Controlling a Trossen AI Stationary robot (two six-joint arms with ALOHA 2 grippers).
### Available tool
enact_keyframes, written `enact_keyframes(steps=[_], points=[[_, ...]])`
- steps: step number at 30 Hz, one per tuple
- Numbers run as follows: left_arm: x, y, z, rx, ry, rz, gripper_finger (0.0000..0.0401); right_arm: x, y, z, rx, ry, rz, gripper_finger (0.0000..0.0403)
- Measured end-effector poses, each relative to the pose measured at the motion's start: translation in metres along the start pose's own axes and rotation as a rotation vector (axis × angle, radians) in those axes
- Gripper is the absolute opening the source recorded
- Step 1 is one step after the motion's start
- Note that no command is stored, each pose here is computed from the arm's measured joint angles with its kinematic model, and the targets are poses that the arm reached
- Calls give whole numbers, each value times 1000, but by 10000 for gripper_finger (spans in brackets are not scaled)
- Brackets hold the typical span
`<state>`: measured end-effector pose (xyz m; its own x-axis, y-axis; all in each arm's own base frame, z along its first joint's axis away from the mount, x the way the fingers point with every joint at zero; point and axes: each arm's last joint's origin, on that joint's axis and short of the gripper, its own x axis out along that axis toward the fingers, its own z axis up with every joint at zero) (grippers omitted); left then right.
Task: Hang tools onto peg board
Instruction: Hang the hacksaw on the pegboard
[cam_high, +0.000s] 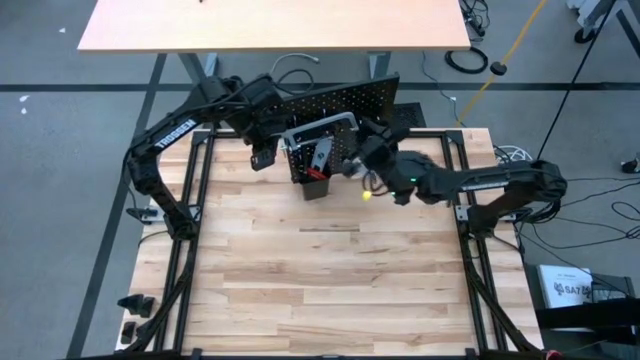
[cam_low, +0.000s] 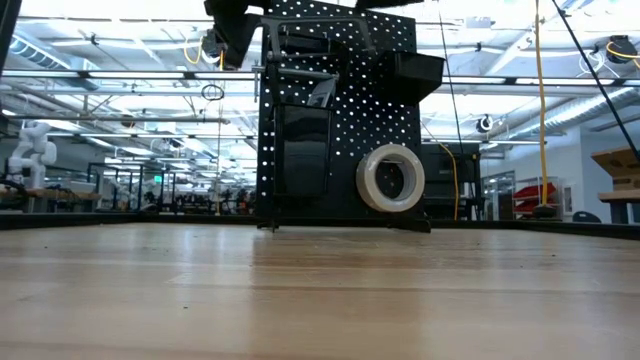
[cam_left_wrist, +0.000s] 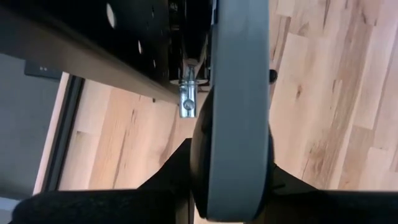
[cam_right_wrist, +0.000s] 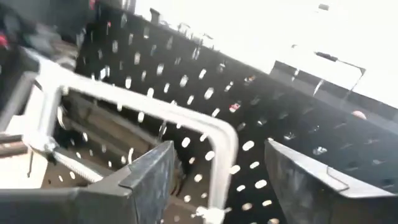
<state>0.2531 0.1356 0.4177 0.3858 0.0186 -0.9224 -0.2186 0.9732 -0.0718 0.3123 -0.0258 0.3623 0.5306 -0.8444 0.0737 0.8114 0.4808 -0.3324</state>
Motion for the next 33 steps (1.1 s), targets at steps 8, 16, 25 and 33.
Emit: enact_keyframes(steps=[8, 16, 25, 33], points=[[-5, -2, -3, -5, -13, 3, 69, -31, -34, 24, 70, -37, 40, 243], [-5, -2, -3, -25, -13, 2, 69, -45, -46, 25, 77, 13, 21, 243], [2, -1, -5, -56, 18, -11, 69, -47, -45, 20, 70, 47, 39, 243], [4, -1, -5, -58, 27, -13, 71, -47, -44, 18, 70, 58, 44, 242]])
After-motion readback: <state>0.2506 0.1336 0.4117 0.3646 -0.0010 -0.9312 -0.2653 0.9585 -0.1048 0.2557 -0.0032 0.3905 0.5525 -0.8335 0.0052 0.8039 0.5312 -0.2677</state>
